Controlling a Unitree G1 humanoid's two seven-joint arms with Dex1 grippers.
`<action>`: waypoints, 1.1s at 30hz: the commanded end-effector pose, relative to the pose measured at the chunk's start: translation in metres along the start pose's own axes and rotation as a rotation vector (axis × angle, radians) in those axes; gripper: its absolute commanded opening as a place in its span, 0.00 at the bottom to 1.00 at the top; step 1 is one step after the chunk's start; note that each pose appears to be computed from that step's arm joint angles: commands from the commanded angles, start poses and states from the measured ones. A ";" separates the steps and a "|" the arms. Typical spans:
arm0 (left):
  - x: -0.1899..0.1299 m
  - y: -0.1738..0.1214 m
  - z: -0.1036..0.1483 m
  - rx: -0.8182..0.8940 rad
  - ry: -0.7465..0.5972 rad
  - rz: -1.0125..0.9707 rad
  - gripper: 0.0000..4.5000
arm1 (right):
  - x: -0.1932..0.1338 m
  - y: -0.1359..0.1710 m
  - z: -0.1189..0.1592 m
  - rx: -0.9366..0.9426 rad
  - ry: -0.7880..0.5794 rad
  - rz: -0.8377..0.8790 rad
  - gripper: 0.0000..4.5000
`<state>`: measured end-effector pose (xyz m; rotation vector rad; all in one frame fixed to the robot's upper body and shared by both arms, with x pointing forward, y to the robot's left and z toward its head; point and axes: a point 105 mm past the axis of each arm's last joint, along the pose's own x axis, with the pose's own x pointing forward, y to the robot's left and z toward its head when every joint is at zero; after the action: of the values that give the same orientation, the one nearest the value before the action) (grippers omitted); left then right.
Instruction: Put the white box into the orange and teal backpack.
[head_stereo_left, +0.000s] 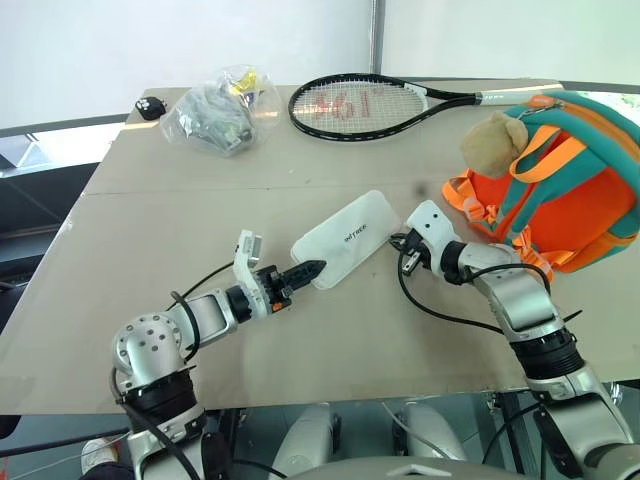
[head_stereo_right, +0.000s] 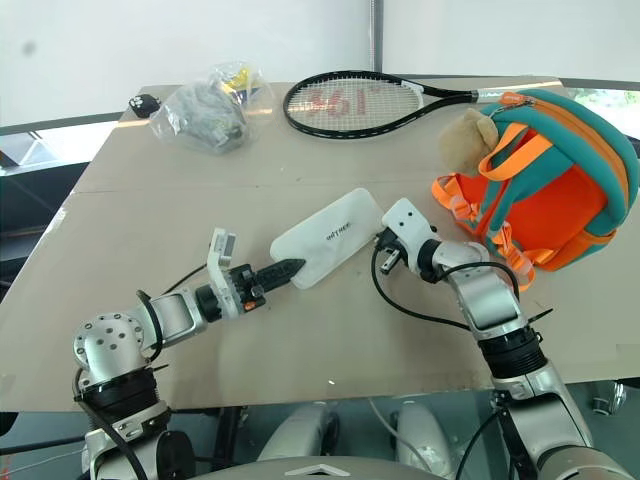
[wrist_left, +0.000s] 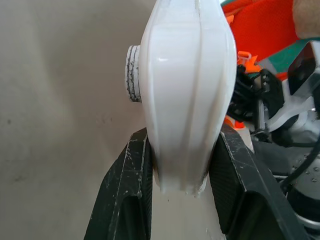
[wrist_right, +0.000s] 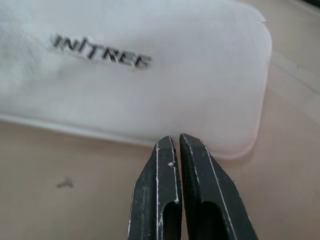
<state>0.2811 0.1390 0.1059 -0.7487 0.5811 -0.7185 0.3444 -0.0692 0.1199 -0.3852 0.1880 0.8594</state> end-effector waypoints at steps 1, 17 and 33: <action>0.008 0.001 0.003 0.026 -0.013 0.034 0.22 | -0.001 0.005 0.011 -0.032 -0.029 0.031 0.00; 0.020 0.003 0.006 0.020 -0.060 0.036 0.22 | -0.006 0.009 0.007 -0.032 -0.021 0.044 0.00; -0.038 0.002 -0.025 -0.071 0.049 -0.064 0.22 | -0.002 -0.059 0.019 -0.199 0.034 -0.160 0.00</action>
<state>0.2479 0.1604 0.0961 -0.8307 0.6044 -0.7413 0.3866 -0.1034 0.1436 -0.5742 0.1505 0.7015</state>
